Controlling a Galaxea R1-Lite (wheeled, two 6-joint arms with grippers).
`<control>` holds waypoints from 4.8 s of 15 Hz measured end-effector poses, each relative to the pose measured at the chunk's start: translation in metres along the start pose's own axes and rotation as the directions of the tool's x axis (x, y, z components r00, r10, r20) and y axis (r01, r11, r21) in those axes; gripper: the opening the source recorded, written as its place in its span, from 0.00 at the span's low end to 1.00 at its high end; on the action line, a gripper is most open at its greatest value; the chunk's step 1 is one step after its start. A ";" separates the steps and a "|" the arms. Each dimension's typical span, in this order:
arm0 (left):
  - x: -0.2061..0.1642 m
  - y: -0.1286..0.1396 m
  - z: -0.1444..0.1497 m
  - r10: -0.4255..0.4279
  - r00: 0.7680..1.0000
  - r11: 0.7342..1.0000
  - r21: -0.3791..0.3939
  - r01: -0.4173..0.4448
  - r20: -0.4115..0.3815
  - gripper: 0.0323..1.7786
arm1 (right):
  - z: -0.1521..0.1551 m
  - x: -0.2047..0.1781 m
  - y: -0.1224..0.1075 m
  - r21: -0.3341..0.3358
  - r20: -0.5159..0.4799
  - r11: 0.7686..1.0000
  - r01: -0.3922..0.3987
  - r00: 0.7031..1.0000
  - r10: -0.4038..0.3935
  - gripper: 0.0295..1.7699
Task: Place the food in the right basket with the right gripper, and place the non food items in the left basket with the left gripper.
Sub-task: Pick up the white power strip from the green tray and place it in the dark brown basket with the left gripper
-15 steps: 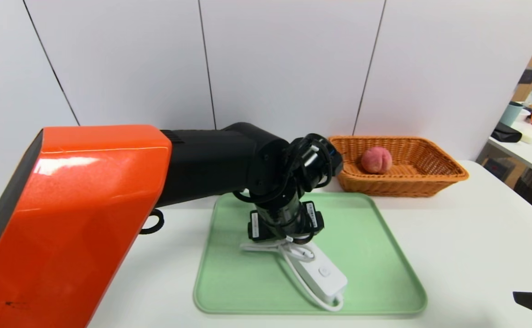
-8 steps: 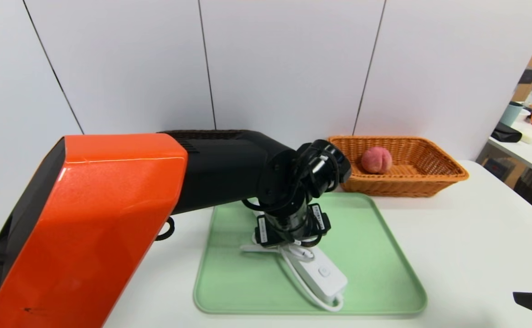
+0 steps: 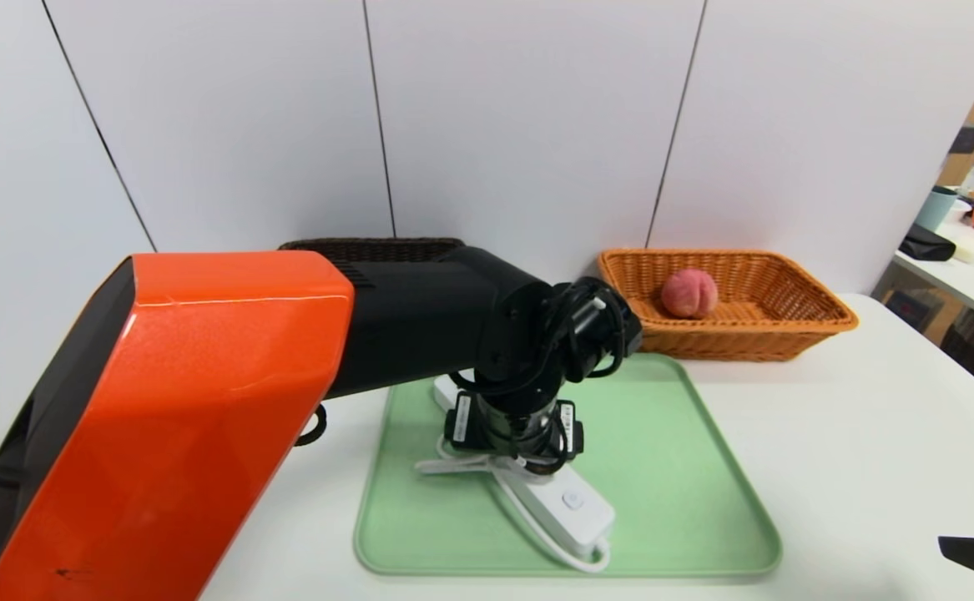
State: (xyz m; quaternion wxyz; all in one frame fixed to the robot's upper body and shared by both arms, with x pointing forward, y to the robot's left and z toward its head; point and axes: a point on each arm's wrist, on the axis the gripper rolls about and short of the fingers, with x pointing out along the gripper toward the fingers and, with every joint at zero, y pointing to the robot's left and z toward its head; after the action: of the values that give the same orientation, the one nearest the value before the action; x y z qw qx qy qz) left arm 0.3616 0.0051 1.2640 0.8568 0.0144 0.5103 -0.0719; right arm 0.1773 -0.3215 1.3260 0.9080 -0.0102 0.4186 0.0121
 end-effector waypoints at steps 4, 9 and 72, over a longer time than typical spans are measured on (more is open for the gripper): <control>0.000 -0.003 0.003 -0.024 0.999 1.000 -0.002 0.024 0.030 0.95 | -0.001 0.001 0.000 0.004 -0.005 1.000 0.001 1.000 -0.001 0.96; 0.002 -0.003 0.003 -0.047 0.999 0.997 -0.064 0.048 0.010 0.95 | 0.000 0.002 0.000 0.002 -0.008 1.000 0.003 1.000 -0.003 0.96; -0.081 0.033 0.065 -0.353 0.872 0.758 -0.443 0.479 0.339 0.02 | 0.006 0.015 0.003 -0.011 -0.032 1.000 0.001 0.999 -0.002 0.96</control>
State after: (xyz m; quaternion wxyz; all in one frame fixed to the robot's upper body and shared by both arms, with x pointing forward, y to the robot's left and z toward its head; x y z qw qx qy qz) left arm 0.3851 0.0406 1.3640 0.8448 -0.3377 0.3960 -0.1243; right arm 0.1916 -0.3182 1.3188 0.9012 -0.0155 0.4329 0.0135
